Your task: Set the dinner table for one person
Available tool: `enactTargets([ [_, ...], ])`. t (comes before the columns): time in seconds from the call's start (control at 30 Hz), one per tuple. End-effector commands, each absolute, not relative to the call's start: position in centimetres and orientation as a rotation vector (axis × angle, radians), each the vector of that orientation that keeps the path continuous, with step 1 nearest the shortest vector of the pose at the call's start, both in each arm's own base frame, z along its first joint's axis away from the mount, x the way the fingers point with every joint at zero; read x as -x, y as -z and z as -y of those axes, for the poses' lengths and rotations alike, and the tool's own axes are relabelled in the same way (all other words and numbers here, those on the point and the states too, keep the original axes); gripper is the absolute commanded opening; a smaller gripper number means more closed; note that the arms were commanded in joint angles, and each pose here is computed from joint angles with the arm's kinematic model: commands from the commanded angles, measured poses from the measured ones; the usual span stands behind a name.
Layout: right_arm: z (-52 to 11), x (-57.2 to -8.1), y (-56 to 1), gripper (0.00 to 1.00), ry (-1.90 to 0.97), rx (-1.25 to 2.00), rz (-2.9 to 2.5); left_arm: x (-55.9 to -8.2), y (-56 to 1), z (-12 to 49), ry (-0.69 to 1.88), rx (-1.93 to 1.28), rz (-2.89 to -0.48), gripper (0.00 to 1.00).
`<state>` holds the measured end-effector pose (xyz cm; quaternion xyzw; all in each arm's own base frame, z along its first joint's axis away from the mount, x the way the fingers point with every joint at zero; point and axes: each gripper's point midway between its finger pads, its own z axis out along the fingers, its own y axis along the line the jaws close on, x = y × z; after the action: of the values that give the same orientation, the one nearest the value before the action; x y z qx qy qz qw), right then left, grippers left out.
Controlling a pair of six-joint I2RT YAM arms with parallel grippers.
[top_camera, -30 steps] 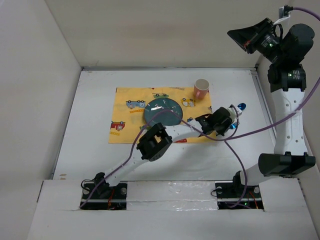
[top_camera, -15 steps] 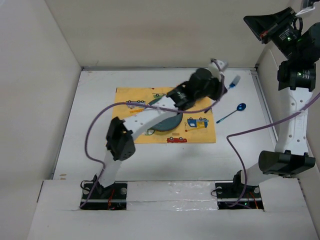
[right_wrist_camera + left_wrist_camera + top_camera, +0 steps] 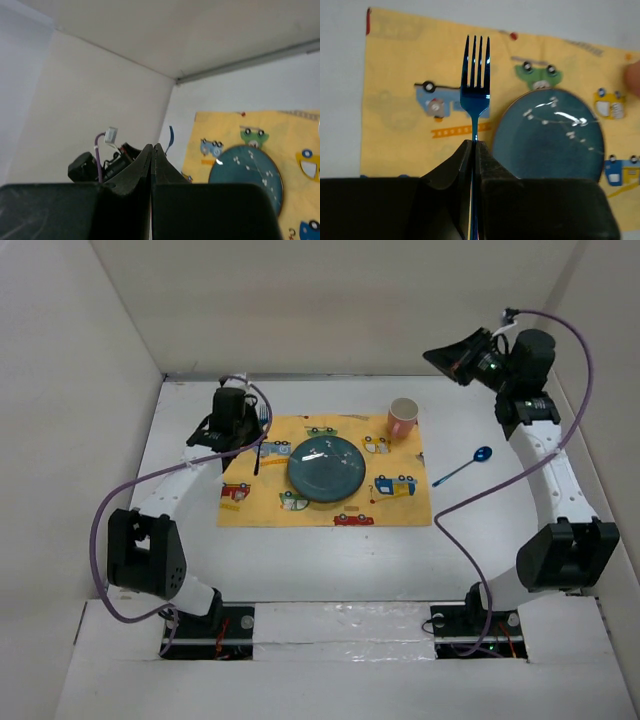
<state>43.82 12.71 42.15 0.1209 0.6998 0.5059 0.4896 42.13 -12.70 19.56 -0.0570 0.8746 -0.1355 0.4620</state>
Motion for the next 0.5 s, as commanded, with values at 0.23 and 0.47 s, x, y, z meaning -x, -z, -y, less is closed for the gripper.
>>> enactTargets([
  [0.23, -16.4, -38.8, -37.5, 0.02, -1.114, -0.147, -1.819, -41.1, -11.9, 12.1, 0.301, 0.096, -2.288, 0.00],
  [0.47, -16.3, -36.3, -34.0, 0.14, -1.035, -0.143, -1.915, -42.4, -8.8, 12.8, 0.322, 0.104, -2.309, 0.00],
])
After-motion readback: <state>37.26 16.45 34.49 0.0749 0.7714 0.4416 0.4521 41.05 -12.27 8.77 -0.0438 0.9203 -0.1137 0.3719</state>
